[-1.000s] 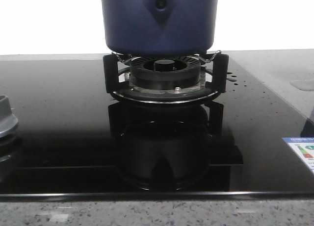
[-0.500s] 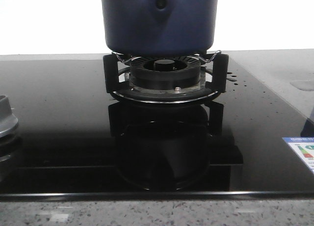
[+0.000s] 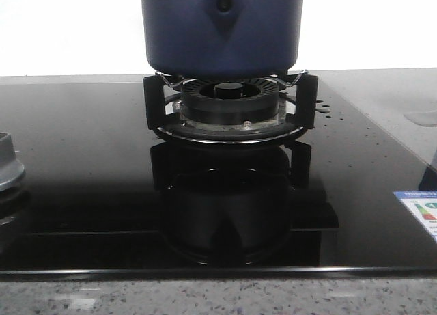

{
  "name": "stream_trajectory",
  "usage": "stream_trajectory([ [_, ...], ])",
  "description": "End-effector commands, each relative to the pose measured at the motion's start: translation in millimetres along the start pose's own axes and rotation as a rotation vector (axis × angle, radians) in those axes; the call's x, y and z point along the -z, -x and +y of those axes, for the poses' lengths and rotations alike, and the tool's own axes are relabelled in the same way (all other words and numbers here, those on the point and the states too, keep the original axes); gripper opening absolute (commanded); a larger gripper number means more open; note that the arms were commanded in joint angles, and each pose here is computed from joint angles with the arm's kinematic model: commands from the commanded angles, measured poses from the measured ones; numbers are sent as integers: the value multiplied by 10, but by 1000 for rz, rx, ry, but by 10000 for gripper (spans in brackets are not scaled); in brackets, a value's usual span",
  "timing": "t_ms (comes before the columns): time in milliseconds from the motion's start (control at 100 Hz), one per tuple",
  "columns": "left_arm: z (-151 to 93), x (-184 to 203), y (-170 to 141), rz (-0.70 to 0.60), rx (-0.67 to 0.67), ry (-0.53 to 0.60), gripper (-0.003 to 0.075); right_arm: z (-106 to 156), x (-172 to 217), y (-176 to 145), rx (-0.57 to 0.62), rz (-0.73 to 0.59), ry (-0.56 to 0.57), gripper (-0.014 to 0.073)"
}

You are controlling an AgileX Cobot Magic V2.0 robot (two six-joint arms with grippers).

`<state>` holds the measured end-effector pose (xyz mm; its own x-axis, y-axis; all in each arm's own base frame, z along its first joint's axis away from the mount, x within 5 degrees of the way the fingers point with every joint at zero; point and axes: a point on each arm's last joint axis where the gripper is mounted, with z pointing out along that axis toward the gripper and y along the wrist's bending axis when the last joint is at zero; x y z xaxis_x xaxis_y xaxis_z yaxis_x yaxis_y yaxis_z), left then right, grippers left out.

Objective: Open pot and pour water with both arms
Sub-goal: 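Lift the glass lid off the blue saucepan with the left gripper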

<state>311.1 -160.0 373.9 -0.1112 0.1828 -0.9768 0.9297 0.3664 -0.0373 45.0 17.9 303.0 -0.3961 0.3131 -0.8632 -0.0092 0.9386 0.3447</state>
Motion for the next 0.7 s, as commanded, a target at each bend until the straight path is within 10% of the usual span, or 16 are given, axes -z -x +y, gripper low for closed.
stream_trajectory([
  [0,-19,4,237,-104,-34,-7,537,42,22,143,6,-74,16,-65],
  [690,58,-239,146,-183,-1,-130,579,42,22,143,6,-74,16,-65],
])
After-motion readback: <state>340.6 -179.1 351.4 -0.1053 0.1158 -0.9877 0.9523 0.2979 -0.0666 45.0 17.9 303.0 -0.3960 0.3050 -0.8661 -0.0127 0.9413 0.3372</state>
